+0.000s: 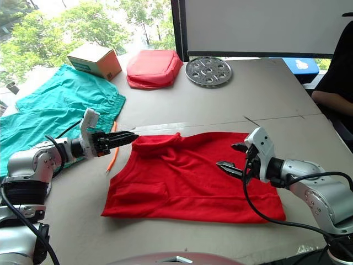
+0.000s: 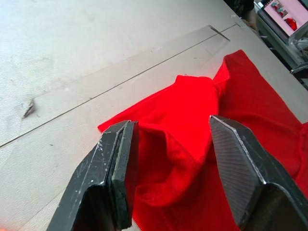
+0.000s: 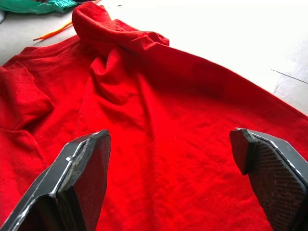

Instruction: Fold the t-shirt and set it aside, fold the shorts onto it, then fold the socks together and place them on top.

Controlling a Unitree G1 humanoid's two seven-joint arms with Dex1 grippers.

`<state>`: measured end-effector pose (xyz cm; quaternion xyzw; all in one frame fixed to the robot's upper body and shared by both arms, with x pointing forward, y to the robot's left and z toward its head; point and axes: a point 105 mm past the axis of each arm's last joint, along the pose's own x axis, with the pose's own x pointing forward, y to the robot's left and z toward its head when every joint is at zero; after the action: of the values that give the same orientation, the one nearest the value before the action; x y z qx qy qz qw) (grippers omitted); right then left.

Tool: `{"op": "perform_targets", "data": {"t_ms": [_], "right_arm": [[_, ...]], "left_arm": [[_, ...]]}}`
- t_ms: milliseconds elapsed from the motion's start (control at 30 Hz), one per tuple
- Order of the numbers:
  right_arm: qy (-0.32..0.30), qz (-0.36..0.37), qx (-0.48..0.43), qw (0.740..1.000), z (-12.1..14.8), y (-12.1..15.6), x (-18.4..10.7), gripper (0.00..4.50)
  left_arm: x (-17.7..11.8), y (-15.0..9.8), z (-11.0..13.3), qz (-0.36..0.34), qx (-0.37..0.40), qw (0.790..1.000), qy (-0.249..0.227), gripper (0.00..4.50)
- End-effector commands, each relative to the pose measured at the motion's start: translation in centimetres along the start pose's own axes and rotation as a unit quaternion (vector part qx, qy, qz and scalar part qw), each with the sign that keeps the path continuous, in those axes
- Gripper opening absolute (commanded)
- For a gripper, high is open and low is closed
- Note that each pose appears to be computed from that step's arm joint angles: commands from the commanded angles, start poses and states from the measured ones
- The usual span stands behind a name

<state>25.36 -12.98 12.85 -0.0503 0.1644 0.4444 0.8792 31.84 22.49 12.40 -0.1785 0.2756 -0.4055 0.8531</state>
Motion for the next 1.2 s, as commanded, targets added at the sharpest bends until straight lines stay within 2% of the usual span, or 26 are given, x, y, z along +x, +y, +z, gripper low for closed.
{"op": "perform_targets", "data": {"t_ms": [33, 133, 233, 333, 400, 567, 733, 933, 967, 1033, 1100, 1167, 1200], "right_arm": [[-0.011, -0.002, -0.021, 1.000, 0.8, 0.2, -0.4, 4.20], [-0.012, -0.005, -0.018, 1.000, 0.8, 0.3, -0.6, 4.20], [-0.013, -0.007, -0.016, 1.000, 0.8, 0.5, -0.7, 4.20], [-0.016, 0.002, -0.014, 1.000, 0.9, 0.9, -0.8, 4.20], [-0.021, 0.015, -0.014, 1.000, 1.0, 1.4, -0.8, 4.20], [-0.031, 0.022, -0.017, 0.999, 1.4, 2.0, -0.9, 4.20], [-0.037, 0.015, -0.013, 0.999, 1.4, 2.2, -1.3, 4.20], [-0.038, 0.012, -0.012, 0.999, 1.4, 2.2, -1.3, 4.20], [-0.038, 0.011, -0.012, 0.999, 1.4, 2.2, -1.3, 4.20], [-0.039, 0.010, -0.012, 0.999, 1.4, 2.1, -1.4, 4.20], [-0.038, 0.010, -0.012, 0.999, 1.4, 2.0, -1.4, 4.20], [-0.038, 0.009, -0.012, 0.999, 1.4, 2.0, -1.4, 4.20], [-0.038, 0.009, -0.013, 0.999, 1.4, 2.0, -1.4, 4.20]], "left_arm": [[-0.1, -1.1, 0.3, -0.018, -0.071, 0.997, 0.037, 2.54], [0.8, 0.1, 2.2, 0.024, -0.097, 0.995, 0.017, 2.54], [1.8, 1.1, 4.0, 0.055, -0.078, 0.995, 0.004, 2.54], [2.9, 1.5, 4.3, 0.064, -0.049, 0.996, 0.029, 2.54], [3.5, 1.9, 3.7, 0.068, -0.032, 0.996, 0.052, 2.54], [4.5, 3.4, 1.0, 0.078, 0.075, 0.984, 0.138, 2.54], [3.3, 4.0, -1.3, 0.057, 0.211, 0.952, 0.216, 2.54], [3.9, 4.0, -3.5, 0.028, 0.322, 0.914, 0.247, 2.54], [4.1, 4.0, -3.8, 0.025, 0.339, 0.906, 0.250, 2.18], [4.5, 3.9, -4.0, 0.025, 0.351, 0.903, 0.246, 1.86], [4.7, 4.0, -4.0, 0.028, 0.360, 0.901, 0.242, 0.97], [5.0, 3.7, -3.7, 0.024, 0.345, 0.911, 0.225, 0.12], [5.1, 3.5, -3.4, 0.022, 0.331, 0.919, 0.212, 0.02]]}}
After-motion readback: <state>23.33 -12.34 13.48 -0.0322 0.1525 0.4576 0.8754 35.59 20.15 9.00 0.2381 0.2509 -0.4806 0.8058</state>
